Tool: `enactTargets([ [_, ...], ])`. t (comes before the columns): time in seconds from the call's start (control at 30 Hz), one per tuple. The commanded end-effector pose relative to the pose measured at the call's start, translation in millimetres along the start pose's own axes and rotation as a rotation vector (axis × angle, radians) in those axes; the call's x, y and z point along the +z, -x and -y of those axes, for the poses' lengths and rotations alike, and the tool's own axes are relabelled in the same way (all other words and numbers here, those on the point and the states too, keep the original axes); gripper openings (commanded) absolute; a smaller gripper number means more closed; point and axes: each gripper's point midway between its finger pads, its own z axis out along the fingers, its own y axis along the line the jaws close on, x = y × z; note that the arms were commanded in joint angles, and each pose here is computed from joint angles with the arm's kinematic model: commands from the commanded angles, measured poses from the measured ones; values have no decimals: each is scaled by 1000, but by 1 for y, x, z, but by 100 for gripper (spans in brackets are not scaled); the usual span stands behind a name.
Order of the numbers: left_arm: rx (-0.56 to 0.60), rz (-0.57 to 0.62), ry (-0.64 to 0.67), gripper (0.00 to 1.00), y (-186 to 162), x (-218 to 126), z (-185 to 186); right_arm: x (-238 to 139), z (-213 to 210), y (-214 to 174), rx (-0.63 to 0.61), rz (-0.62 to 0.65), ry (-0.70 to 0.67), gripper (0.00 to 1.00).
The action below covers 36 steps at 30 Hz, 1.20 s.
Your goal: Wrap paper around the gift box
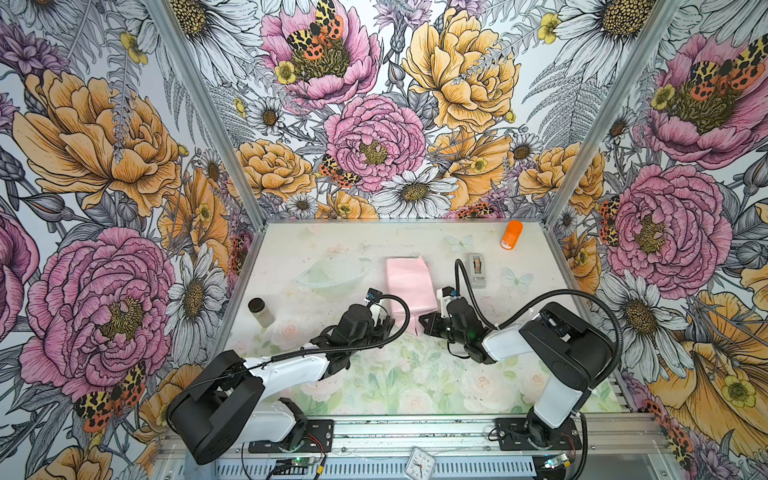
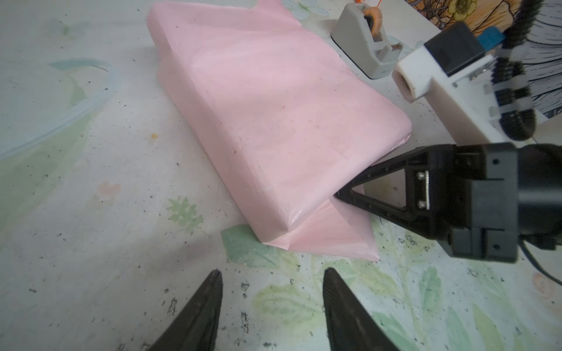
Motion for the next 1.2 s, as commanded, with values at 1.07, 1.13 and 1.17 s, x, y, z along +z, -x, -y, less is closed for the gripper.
enactTargets([
  [1.07,-14,17,-269,20,-18,64,69,0,9,-8,11,1,-25,0],
  [1.13,-14,4,-257,20,-23,70,67,0,8,-7,11,3,-23,0],
  [1.17,-14,-2,-253,20,-25,73,66,0,8,-7,11,2,-23,0],
])
